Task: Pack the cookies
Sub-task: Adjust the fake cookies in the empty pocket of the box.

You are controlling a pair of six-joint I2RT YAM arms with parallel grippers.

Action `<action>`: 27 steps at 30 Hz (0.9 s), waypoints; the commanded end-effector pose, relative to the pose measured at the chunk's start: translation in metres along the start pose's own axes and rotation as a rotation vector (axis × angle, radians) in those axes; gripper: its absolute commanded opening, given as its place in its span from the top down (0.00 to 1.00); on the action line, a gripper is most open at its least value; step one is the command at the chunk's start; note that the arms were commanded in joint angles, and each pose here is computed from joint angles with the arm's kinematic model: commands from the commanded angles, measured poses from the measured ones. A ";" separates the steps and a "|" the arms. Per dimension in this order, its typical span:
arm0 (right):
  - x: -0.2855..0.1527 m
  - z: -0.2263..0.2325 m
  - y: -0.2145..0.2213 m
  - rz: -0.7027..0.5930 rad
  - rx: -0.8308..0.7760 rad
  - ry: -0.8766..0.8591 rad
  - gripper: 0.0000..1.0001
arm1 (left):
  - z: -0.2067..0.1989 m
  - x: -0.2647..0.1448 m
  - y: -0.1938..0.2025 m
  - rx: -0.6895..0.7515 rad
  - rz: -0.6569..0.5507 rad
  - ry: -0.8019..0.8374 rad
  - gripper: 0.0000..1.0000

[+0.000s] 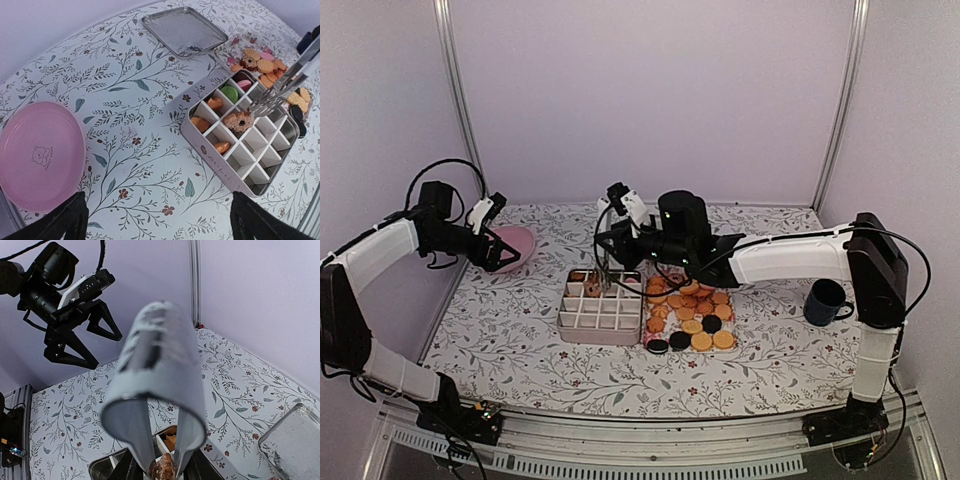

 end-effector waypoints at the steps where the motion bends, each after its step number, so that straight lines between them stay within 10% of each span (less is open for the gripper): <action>1: -0.001 0.008 -0.021 -0.075 0.011 -0.034 0.73 | -0.002 -0.005 -0.001 0.019 -0.025 -0.014 0.01; 13: 0.013 -0.004 -0.001 -0.041 0.008 0.044 0.61 | -0.002 -0.007 -0.002 0.027 -0.027 -0.019 0.01; 27: 0.014 0.002 -0.015 -0.069 0.013 -0.005 0.77 | -0.002 -0.006 -0.002 0.026 -0.026 -0.018 0.01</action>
Point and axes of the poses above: each gripper's point midway between its finger pads, its own x axis out along the fingers, its own z axis along the line the jaws close on, y = z × x, the point moved 10 cm from there along -x, back along the fingers, and after that the axes turned 7 degrees about x, right-handed, at the moved point
